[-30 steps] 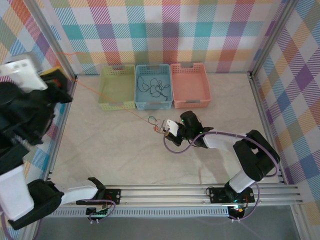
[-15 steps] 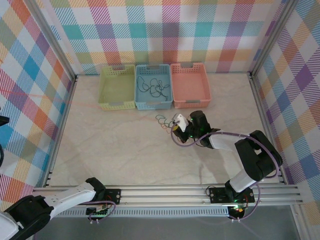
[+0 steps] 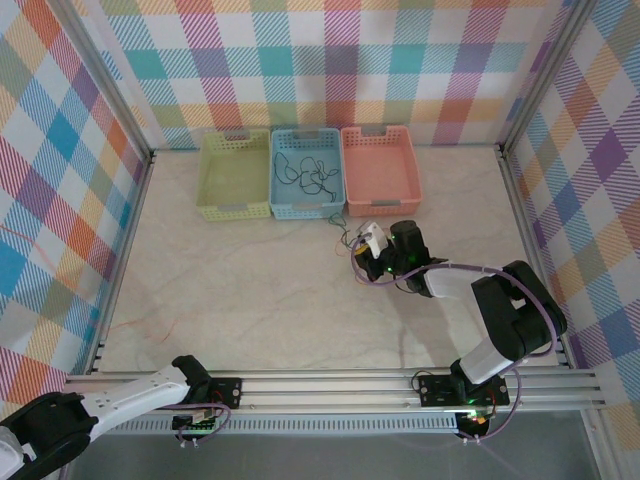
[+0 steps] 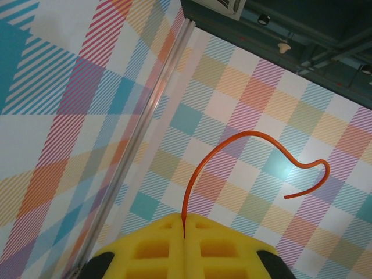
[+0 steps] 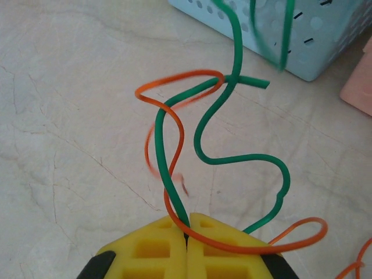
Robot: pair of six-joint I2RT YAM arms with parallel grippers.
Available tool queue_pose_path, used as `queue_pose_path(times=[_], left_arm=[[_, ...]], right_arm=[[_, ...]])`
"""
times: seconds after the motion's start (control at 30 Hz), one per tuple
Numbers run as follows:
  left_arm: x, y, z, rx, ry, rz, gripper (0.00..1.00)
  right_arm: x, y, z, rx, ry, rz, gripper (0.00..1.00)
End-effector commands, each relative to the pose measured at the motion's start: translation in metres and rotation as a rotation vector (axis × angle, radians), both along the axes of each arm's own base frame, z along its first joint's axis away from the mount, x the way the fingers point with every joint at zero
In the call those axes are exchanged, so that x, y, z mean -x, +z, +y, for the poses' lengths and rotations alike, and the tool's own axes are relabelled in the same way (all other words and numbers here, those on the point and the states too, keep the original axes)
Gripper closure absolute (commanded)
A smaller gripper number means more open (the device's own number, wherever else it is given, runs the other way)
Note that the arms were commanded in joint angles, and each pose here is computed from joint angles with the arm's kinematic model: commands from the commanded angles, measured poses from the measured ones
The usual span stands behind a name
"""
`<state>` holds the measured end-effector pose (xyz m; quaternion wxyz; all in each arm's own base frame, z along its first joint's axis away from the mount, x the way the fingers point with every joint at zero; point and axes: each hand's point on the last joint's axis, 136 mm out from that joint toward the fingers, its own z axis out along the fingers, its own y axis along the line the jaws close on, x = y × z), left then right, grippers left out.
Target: Untangle the cables
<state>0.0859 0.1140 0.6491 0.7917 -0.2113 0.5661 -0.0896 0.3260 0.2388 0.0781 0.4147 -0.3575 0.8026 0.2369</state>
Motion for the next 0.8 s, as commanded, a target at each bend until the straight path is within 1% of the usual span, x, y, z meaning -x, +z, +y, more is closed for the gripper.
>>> queue_pose_path(times=[0.0, 0.23, 0.43, 0.53, 0.63, 0.7, 0.77], left_arm=[[-0.009, 0.000, -0.009, -0.022, -0.032, 0.011, 1.00], [-0.048, -0.007, -0.062, -0.127, -0.119, 0.088, 1.00], [-0.097, -0.020, -0.120, -0.228, -0.145, 0.175, 1.00], [-0.127, -0.024, -0.152, -0.289, -0.133, 0.191, 1.00], [-0.163, -0.031, -0.183, -0.364, -0.092, 0.229, 1.00], [-0.189, -0.038, -0.197, -0.370, -0.090, 0.263, 1.00], [-0.211, -0.044, -0.206, -0.348, -0.113, 0.291, 1.00]], right_arm=[[-0.001, 0.011, 0.002, -0.037, 0.008, -0.017, 1.00], [0.014, 0.016, 0.010, -0.059, 0.089, -0.008, 1.00], [0.018, 0.021, 0.014, -0.090, 0.112, -0.004, 1.00], [0.018, 0.020, 0.014, -0.092, 0.105, 0.006, 1.00], [0.016, 0.016, 0.011, -0.074, 0.089, 0.012, 1.00], [0.016, 0.015, 0.011, -0.068, 0.085, 0.015, 1.00], [0.016, 0.014, 0.010, -0.063, 0.085, 0.015, 1.00]])
